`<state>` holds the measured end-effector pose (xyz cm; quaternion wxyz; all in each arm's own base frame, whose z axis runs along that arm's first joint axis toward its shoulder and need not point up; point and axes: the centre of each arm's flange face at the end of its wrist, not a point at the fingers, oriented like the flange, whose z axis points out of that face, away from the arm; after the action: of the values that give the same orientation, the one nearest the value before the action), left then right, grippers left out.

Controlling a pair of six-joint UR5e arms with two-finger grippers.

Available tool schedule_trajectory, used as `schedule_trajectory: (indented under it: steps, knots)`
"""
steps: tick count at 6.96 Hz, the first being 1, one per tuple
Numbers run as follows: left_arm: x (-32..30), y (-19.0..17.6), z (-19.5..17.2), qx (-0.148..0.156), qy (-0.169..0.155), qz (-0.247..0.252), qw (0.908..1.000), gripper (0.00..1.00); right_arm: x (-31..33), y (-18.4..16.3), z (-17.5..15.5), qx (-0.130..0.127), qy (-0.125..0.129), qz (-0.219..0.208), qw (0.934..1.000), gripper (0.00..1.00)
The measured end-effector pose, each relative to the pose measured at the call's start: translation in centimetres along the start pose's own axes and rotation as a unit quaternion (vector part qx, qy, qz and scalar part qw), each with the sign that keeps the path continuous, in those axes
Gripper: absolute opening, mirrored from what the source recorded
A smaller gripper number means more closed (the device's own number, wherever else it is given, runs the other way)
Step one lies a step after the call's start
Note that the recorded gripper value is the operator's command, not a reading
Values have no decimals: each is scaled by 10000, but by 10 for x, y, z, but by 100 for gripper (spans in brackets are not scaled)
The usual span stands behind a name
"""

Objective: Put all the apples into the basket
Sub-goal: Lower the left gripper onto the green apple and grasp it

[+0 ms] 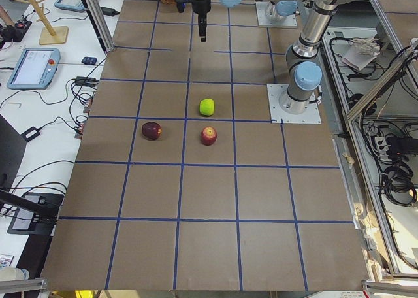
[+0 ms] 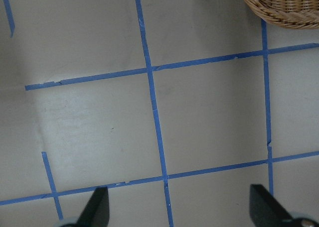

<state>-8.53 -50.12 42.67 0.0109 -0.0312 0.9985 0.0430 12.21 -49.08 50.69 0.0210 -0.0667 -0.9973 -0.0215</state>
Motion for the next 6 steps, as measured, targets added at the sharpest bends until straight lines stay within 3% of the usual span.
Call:
schedule_trajectory:
  steps: [1, 3, 4, 6]
  knots:
    - [-43, -16, 50, -85, 1, -89, 9999, 100, 0, 0, 0, -4, 1, -5, 10000, 100]
    - [-92, -23, 132, 88, -195, 632, 9978, 100, -1, 1, 1, -9, 2, -9, 10000, 100]
    - [-115, -20, 165, 96, -240, 677, 9974, 100, -1, 1, 1, -14, 1, -9, 10000, 100]
    - [-136, -11, 209, -205, -155, 595, 9979, 100, -1, 0, 1, -9, 0, -25, 10000, 100]
